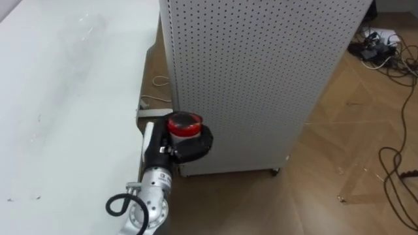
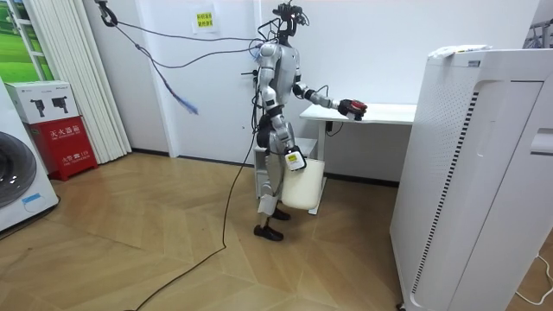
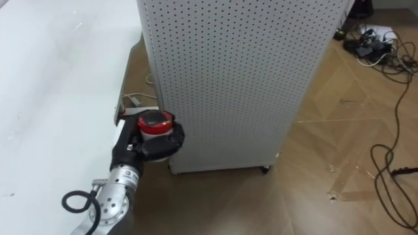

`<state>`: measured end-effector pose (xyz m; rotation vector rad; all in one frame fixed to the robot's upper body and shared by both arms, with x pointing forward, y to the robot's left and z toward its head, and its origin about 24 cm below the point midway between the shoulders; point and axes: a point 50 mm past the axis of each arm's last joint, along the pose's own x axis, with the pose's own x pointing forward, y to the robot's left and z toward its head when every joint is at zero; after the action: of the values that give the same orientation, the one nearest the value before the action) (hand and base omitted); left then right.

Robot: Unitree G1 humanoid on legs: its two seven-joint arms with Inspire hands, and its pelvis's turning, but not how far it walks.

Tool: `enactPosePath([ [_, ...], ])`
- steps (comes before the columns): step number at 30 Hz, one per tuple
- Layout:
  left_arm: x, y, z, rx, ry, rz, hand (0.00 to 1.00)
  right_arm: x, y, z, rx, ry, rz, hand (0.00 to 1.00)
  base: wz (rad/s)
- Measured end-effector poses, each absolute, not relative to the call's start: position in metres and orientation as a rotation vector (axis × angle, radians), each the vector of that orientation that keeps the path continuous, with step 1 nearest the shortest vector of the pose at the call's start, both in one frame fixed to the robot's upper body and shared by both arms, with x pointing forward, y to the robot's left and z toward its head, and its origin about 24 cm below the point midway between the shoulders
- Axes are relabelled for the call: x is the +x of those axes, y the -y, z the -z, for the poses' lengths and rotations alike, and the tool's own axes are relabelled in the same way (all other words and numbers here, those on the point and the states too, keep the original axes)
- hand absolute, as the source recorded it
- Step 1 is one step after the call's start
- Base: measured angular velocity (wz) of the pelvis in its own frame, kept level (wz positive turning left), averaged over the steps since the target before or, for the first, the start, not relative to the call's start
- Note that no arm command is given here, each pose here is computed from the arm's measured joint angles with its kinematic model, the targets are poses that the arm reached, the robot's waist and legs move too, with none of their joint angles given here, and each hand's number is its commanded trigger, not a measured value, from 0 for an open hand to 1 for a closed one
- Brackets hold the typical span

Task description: Pick garbage

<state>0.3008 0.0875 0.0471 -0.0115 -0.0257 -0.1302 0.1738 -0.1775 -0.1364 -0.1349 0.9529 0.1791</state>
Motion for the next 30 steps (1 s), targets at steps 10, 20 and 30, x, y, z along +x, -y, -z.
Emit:
enactPosePath([
  [10, 0.272, -0.075, -0.018, -0.013, -0.073, 0.283, 1.00, 0.189, 0.187, 0.128, -0.082, -0.891, -0.091, 1.00, -0.03],
  [20, 0.252, -0.077, 0.011, 0.005, -0.184, 0.372, 1.00, 0.200, 0.188, 0.121, -0.035, -0.834, -0.049, 1.00, 0.01],
  [30, 0.238, -0.074, 0.041, 0.041, -0.320, 0.446, 0.00, 0.201, 0.191, 0.121, -0.028, -0.829, -0.027, 1.00, 0.00],
])
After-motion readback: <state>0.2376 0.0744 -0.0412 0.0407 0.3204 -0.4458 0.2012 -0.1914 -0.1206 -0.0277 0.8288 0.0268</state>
